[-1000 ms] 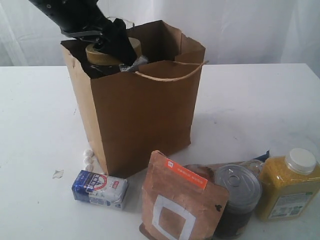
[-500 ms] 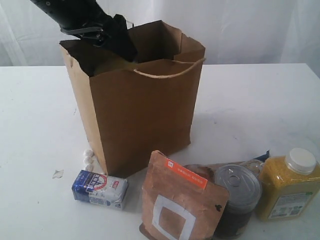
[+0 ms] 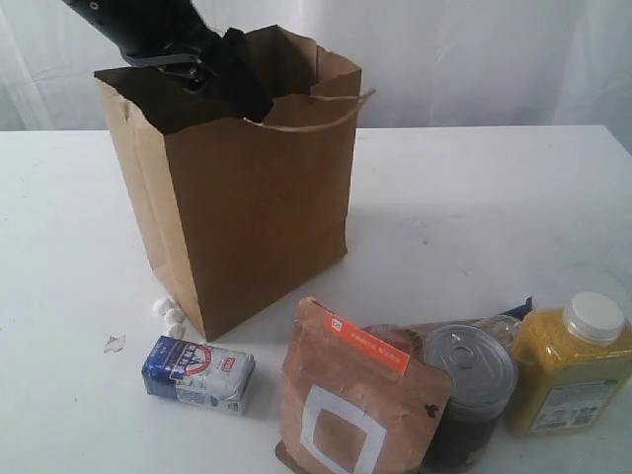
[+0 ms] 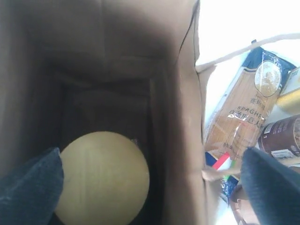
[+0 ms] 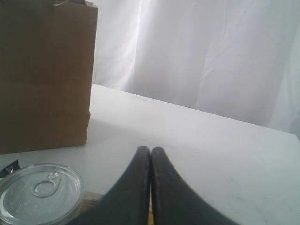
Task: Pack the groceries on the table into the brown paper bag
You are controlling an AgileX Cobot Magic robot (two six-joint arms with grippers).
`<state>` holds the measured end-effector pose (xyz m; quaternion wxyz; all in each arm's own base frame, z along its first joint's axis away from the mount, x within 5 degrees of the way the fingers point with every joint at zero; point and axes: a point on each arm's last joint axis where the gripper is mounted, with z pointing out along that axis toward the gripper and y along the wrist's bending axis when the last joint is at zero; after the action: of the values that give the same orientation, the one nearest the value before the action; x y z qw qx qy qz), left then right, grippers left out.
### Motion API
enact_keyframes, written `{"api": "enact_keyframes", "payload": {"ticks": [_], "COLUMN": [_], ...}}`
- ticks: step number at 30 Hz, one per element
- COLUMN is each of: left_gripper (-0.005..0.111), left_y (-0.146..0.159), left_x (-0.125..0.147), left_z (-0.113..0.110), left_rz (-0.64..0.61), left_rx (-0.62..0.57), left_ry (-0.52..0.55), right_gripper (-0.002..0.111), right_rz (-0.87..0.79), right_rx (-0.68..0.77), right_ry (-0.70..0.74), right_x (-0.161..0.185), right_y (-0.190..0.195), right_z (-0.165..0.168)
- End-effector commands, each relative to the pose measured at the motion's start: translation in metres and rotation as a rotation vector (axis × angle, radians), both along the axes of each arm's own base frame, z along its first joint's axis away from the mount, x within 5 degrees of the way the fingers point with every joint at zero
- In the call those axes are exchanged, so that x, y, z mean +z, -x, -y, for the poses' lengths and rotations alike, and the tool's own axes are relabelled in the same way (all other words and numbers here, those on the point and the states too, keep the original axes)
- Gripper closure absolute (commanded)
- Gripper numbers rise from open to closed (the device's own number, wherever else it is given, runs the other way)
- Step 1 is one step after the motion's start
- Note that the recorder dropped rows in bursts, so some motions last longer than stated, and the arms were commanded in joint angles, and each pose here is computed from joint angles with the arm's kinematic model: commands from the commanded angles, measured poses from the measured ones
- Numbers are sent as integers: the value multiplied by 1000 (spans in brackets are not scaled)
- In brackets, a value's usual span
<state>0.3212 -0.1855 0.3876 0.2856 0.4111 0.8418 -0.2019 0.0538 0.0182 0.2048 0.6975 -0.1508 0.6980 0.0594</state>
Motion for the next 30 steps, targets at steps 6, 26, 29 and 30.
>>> {"api": "enact_keyframes", "payload": {"ticks": [6,26,29,30], "left_gripper": [1,4,21,28], "left_y": [17,89,95,97], "left_x": [23,85,88,89], "left_z": [0,-30,-32,-33], "left_rz": [20,82,74,77], "left_rx": [-27,-59,-56,-57], "left_ry": [80,139,141,142], "right_gripper": [108,108,108,108], "right_rz": [7,7,7,7], "right_rx": [-5,-5,-5,-5], "right_ry": [3,3,3,3], "right_x": [-1,-1,-1,-1], "right_y": [0,0,0,0], "right_z": [0,0,0,0]}}
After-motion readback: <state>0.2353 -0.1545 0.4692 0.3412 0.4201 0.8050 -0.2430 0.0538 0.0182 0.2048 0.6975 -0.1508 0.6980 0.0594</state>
